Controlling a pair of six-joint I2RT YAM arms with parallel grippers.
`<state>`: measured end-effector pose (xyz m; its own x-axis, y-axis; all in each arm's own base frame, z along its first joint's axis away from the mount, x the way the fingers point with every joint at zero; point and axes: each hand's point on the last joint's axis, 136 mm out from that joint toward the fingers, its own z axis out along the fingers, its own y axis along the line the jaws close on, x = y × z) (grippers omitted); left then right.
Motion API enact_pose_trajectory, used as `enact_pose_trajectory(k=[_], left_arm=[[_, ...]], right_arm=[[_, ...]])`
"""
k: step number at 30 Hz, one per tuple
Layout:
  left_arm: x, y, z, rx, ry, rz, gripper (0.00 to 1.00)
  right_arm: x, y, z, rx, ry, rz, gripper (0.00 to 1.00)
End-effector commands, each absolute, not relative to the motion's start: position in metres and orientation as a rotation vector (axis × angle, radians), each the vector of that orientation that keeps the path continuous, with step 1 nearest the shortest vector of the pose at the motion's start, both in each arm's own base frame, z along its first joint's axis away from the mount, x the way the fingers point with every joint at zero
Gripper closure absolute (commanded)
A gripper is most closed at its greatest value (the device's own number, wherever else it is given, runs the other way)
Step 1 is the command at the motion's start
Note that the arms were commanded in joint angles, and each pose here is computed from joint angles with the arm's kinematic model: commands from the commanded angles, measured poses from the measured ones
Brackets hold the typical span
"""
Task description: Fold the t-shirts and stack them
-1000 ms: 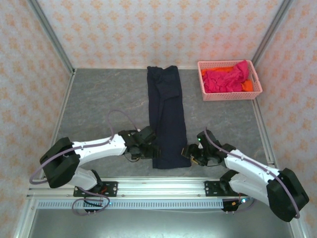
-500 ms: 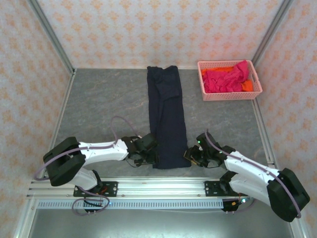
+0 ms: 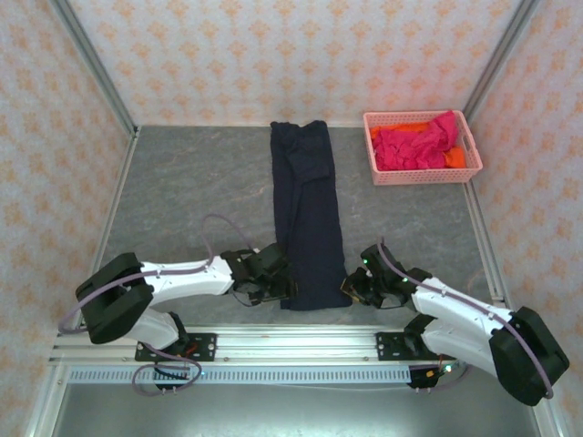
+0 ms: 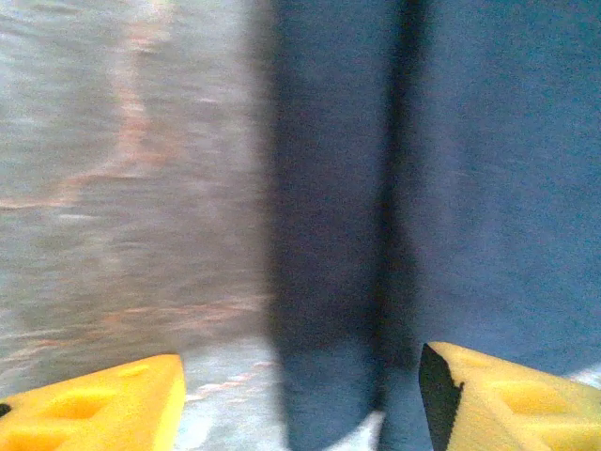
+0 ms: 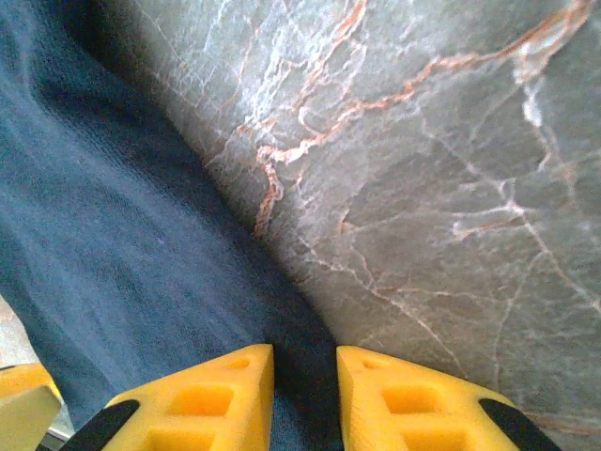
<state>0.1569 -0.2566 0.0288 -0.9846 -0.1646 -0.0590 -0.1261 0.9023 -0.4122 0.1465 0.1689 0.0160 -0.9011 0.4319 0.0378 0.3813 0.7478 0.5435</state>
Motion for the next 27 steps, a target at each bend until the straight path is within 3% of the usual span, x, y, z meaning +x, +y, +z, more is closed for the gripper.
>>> enact_pose_trajectory(k=[1,7,13,19,27], left_arm=[[0.166,-0.290,0.062,-0.181,2.833,-0.911,0.29],[0.168,-0.313,0.044,-0.189,2.865,-0.998,0.23],[0.161,-0.265,0.033,-0.253,2.931,-0.673,0.27],[0.165,-0.260,0.070,-0.196,2.824,-0.758,0.25],[0.157,-0.260,0.034,-0.274,2.919,-0.710,0.26]], right_arm=[[0.154,0.205,0.032,0.537,2.781,1.118,0.73],[0.154,0.211,0.035,0.521,2.774,1.163,0.73],[0.153,0.209,0.033,0.540,2.772,1.160,0.73],[0.153,0.209,0.032,0.542,2.775,1.156,0.73],[0.156,0.212,0.035,0.533,2.773,1.162,0.73]])
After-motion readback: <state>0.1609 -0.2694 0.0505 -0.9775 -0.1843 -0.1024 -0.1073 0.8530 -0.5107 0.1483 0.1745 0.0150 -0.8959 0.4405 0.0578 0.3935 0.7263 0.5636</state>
